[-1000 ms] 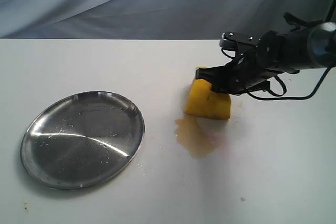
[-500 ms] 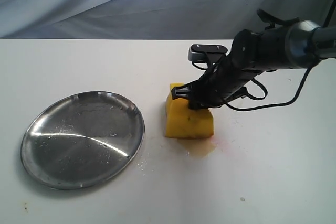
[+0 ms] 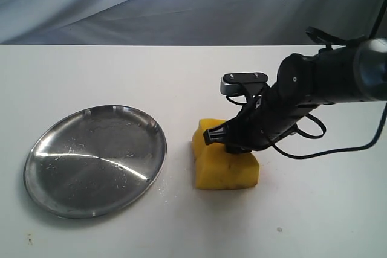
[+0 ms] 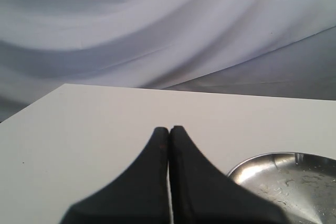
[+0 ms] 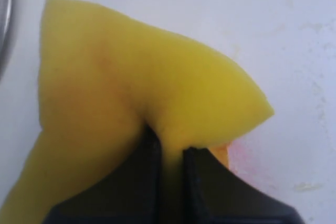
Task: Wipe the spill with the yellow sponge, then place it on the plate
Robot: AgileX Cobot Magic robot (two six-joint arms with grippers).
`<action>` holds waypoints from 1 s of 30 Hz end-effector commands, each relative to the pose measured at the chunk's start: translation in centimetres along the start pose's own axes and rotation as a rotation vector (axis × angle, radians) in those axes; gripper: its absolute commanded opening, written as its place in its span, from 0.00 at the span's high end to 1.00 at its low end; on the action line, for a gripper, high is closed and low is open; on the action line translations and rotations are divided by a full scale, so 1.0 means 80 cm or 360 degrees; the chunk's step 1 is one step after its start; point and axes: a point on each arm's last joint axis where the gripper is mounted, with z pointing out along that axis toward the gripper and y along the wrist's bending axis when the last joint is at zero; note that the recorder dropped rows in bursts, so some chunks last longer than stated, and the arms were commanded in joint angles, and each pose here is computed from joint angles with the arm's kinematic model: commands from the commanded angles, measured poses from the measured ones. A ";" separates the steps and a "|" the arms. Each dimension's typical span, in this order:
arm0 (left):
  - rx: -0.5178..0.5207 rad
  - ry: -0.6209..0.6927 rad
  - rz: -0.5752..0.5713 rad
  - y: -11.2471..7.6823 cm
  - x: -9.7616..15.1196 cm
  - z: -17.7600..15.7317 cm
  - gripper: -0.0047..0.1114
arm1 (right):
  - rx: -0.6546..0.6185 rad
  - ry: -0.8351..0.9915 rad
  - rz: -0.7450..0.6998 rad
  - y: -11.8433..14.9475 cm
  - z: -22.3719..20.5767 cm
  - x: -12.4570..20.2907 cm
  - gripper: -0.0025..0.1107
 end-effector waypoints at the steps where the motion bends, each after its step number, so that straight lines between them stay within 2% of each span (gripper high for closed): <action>1: -0.0006 -0.0001 0.0000 0.000 0.001 0.000 0.96 | 0.0074 0.0137 0.0054 -0.023 0.004 0.033 0.98; 7: -0.0006 -0.0001 0.0000 0.000 0.001 0.000 0.96 | 0.0209 0.0079 0.0202 -0.062 0.000 0.030 0.98; 15: -0.0006 -0.0001 0.0000 0.000 0.001 0.000 0.96 | 0.0281 -0.0241 0.0526 -0.129 -0.014 0.008 0.98; 19: -0.0006 -0.0001 0.0000 0.000 0.001 0.000 0.96 | 0.0307 -0.0368 0.0629 -0.158 -0.028 -0.016 0.98; 25: -0.0006 -0.0001 0.0000 0.000 0.001 0.000 0.96 | 0.0322 -0.0325 0.0582 -0.166 -0.025 -0.057 0.98; 30: -0.0006 -0.0001 0.0000 0.000 0.001 0.000 0.96 | 0.0277 -0.0179 0.0488 -0.141 -0.004 -0.074 0.98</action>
